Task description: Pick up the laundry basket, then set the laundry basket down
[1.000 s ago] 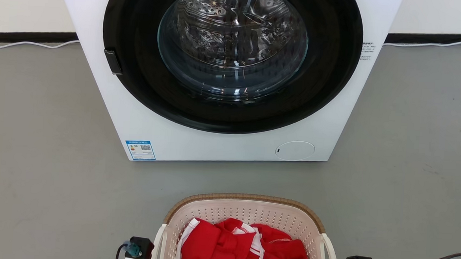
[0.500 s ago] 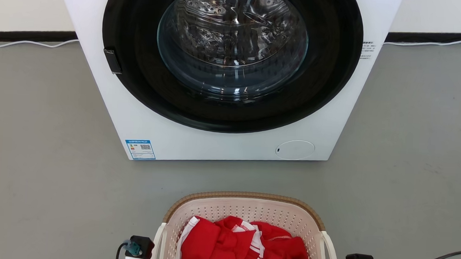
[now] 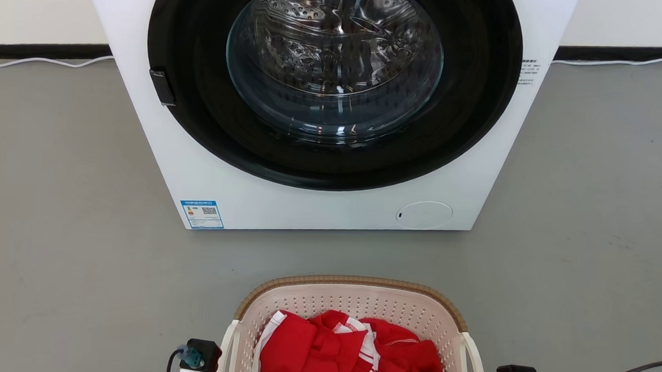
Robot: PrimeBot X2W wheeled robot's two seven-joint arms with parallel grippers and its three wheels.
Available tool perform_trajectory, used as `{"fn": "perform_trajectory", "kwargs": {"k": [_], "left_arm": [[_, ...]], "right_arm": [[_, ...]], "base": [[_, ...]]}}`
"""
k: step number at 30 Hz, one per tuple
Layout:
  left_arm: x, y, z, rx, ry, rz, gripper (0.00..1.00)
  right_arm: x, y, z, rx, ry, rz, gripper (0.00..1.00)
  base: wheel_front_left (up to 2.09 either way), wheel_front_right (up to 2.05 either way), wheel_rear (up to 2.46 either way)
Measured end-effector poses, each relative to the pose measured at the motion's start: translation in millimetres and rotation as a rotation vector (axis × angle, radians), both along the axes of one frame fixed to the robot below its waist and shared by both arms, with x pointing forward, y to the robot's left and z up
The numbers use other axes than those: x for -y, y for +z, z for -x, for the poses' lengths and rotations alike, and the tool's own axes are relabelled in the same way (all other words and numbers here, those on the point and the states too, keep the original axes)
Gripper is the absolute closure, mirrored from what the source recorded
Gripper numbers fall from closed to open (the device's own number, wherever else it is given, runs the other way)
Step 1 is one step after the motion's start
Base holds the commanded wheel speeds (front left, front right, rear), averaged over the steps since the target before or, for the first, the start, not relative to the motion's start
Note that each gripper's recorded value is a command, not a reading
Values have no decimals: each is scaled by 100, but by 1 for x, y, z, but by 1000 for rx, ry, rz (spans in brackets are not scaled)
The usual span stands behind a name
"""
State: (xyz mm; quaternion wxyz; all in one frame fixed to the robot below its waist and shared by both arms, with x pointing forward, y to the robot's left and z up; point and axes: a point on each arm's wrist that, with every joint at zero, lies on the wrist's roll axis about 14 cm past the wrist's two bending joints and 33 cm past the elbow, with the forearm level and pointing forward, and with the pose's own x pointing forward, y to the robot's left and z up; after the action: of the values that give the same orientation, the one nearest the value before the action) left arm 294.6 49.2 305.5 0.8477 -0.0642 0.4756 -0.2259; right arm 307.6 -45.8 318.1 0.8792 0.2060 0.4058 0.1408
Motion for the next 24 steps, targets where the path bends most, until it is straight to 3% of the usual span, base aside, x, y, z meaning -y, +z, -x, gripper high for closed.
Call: {"fn": "perform_trajectory", "kwargs": {"k": [24], "left_arm": [[-2, -4, -4, -14, 6, 0, 100]], "right_arm": [[-2, -3, -7, -6, 5, -2, 100]], "base": [[0, 0, 0]]}}
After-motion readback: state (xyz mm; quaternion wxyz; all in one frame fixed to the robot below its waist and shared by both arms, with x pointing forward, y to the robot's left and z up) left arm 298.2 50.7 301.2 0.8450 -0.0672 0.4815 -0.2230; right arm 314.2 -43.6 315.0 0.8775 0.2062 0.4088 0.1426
